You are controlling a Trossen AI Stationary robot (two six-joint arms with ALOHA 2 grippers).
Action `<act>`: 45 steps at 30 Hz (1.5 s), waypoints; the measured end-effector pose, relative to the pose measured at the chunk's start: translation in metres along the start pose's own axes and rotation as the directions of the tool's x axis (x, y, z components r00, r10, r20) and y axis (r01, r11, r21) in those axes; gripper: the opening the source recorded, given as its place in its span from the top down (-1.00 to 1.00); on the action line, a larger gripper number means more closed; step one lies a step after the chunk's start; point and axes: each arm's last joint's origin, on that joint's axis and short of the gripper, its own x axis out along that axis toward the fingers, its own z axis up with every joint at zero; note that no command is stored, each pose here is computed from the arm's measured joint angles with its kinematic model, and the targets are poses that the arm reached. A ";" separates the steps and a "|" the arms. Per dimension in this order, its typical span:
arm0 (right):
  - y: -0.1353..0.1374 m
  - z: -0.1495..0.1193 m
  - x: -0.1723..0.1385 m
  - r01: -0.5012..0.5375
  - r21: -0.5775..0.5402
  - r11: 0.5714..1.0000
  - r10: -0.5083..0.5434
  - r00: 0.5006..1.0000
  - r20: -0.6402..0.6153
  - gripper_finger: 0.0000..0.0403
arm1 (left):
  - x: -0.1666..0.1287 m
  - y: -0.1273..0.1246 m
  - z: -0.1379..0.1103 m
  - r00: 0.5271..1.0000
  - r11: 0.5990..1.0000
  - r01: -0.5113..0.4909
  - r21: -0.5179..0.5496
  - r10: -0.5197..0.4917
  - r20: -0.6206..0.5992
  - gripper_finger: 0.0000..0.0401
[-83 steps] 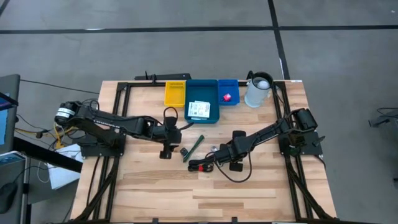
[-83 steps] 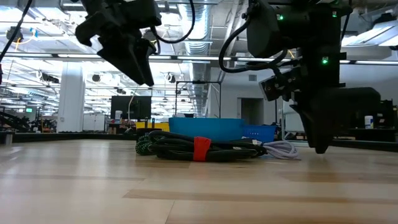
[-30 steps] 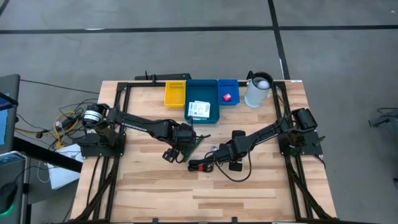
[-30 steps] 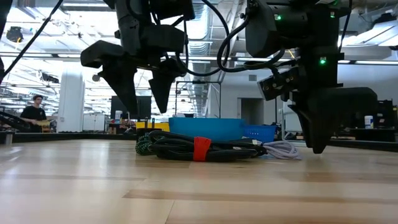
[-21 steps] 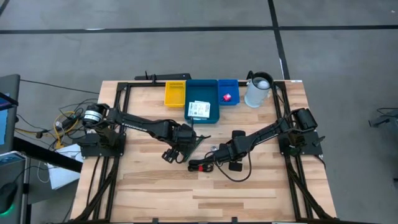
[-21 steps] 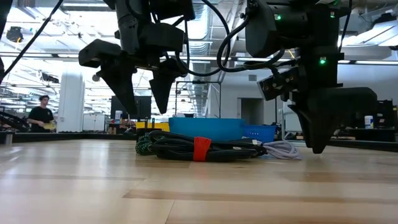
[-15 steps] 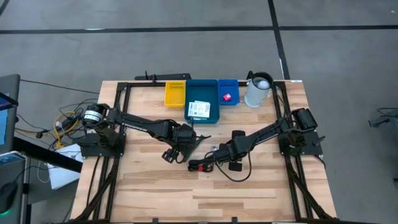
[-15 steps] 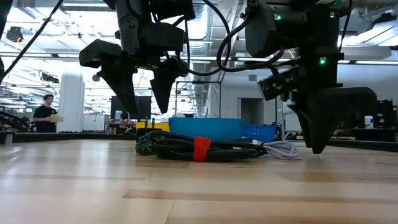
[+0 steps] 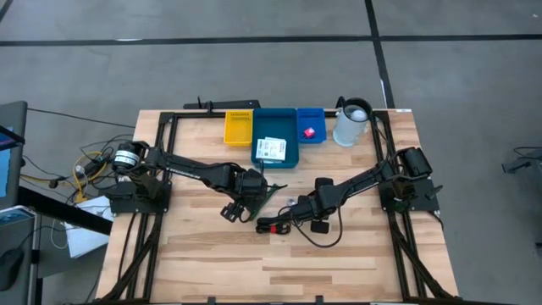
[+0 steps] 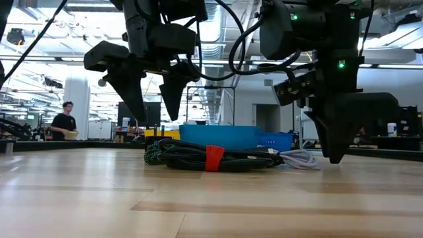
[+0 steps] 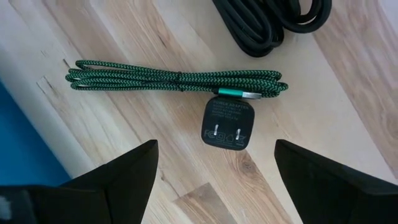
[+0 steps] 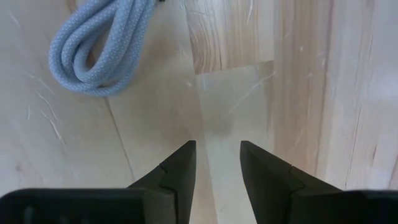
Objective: Pick and place items into bin
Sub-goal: Put the black charger adapter into the blue bin
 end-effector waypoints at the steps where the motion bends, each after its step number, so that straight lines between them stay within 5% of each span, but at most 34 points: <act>1: 0.000 0.000 0.000 0.000 0.000 1.000 0.000 1.000 0.000 0.41 | 0.000 0.000 0.000 1.000 1.000 0.001 0.000 -0.001 0.000 -0.56; 45: 0.001 0.001 0.000 -0.007 0.002 1.000 0.007 1.000 0.011 0.41 | 0.050 0.006 0.000 0.984 0.984 0.175 0.040 -0.175 -0.021 -0.52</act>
